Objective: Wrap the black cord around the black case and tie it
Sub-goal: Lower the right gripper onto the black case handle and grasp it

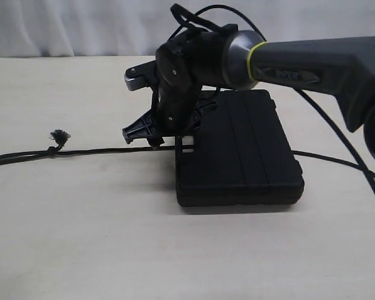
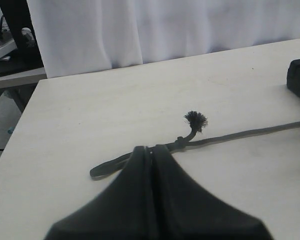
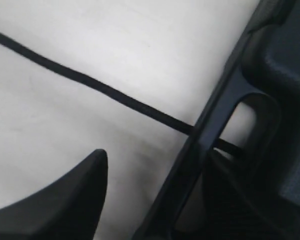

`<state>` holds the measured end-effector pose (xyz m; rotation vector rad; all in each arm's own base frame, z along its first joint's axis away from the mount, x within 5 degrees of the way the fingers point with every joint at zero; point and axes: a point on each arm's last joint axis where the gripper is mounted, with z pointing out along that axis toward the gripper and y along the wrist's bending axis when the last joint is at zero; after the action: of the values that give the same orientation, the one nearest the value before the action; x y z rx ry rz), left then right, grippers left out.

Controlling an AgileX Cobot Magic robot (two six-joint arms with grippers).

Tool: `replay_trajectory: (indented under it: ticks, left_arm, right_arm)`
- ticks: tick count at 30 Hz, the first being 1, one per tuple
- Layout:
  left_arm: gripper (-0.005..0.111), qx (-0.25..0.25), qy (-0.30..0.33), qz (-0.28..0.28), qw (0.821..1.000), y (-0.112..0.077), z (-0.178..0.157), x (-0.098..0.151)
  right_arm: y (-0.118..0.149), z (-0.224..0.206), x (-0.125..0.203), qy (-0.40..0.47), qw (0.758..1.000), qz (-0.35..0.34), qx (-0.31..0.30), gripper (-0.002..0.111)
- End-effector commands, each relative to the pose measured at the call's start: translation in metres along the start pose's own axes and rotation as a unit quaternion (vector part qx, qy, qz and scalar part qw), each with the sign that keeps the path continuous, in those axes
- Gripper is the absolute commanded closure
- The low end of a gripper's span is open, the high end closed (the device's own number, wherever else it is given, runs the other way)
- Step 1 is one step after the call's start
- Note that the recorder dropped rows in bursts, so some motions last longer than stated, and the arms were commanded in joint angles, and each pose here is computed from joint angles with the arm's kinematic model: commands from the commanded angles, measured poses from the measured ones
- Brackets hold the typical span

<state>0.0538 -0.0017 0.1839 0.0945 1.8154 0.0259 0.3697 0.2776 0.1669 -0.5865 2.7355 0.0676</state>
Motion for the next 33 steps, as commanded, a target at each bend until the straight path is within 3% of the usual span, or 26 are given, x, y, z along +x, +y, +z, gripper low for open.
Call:
replay_trajectory:
  ticks: [1,14,20,30,33]
  left_arm:
    - [0.107,0.005,-0.006,0.0,1.0,-0.001,0.0,0.0]
    - [0.107,0.005,-0.006,0.0,1.0,-0.001,0.0,0.0]
    - [0.107,0.005,-0.005,0.0,1.0,-0.001,0.0,0.0]
    - [0.107,0.005,-0.005,0.0,1.0,-0.001,0.0,0.0]
    - [0.107,0.005,-0.005,0.0,1.0,-0.001,0.0,0.0]
  right_arm:
    - [-0.007,-0.001,-0.006,-0.03,0.999,0.011,0.044,0.054]
    - [-0.007,0.02,-0.002,-0.016,0.998,0.011,0.055,0.055]
    - [-0.007,0.026,0.0,-0.009,0.998,0.012,0.055,0.071]
    - [-0.007,0.035,0.003,0.001,0.998,0.01,0.057,0.072]
    - [-0.007,0.033,0.003,0.0,0.998,0.01,0.057,0.081]
